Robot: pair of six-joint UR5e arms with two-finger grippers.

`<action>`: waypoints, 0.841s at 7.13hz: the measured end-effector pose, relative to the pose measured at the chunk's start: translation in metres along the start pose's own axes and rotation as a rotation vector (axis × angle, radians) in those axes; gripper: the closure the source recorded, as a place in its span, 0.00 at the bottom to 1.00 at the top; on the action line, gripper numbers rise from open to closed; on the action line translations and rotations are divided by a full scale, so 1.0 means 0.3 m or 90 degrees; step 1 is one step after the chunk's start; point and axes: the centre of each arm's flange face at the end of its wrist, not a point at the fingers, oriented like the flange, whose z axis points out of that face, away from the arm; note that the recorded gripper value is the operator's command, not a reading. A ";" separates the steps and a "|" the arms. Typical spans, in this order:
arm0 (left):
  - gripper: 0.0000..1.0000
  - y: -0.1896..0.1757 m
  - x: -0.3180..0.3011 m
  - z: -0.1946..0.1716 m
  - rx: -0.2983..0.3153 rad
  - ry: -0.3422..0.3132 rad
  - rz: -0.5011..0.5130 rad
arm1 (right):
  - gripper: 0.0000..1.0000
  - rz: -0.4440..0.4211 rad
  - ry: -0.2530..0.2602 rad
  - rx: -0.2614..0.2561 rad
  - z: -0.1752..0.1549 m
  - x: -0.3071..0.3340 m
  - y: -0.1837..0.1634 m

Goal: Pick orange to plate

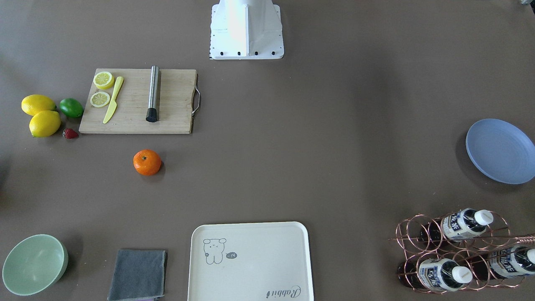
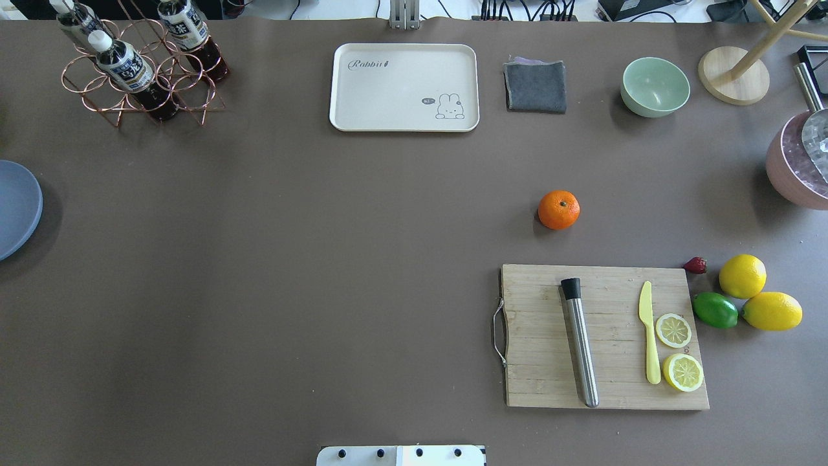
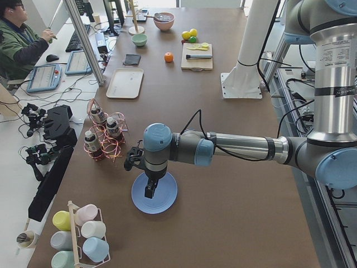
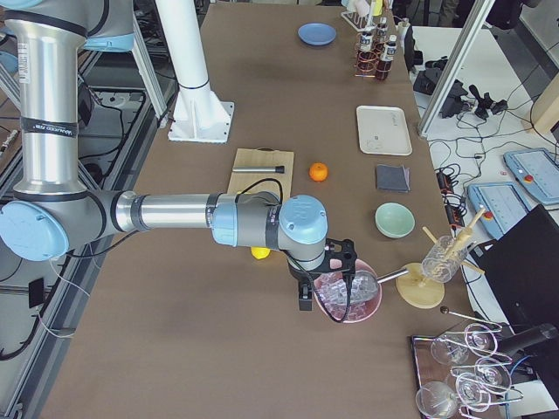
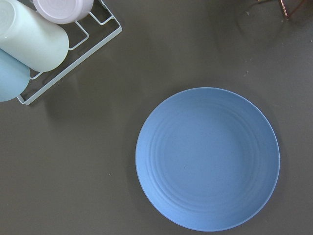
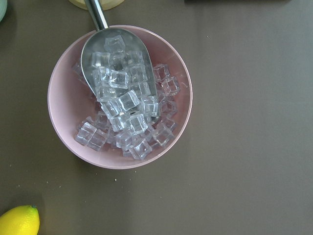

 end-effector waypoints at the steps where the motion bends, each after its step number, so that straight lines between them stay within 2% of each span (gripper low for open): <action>1: 0.02 0.003 0.000 0.002 0.002 0.002 0.001 | 0.00 0.000 0.000 -0.001 0.001 0.002 0.000; 6: 0.02 0.002 0.007 -0.002 0.005 0.007 0.001 | 0.00 -0.001 -0.001 -0.002 0.005 0.004 0.003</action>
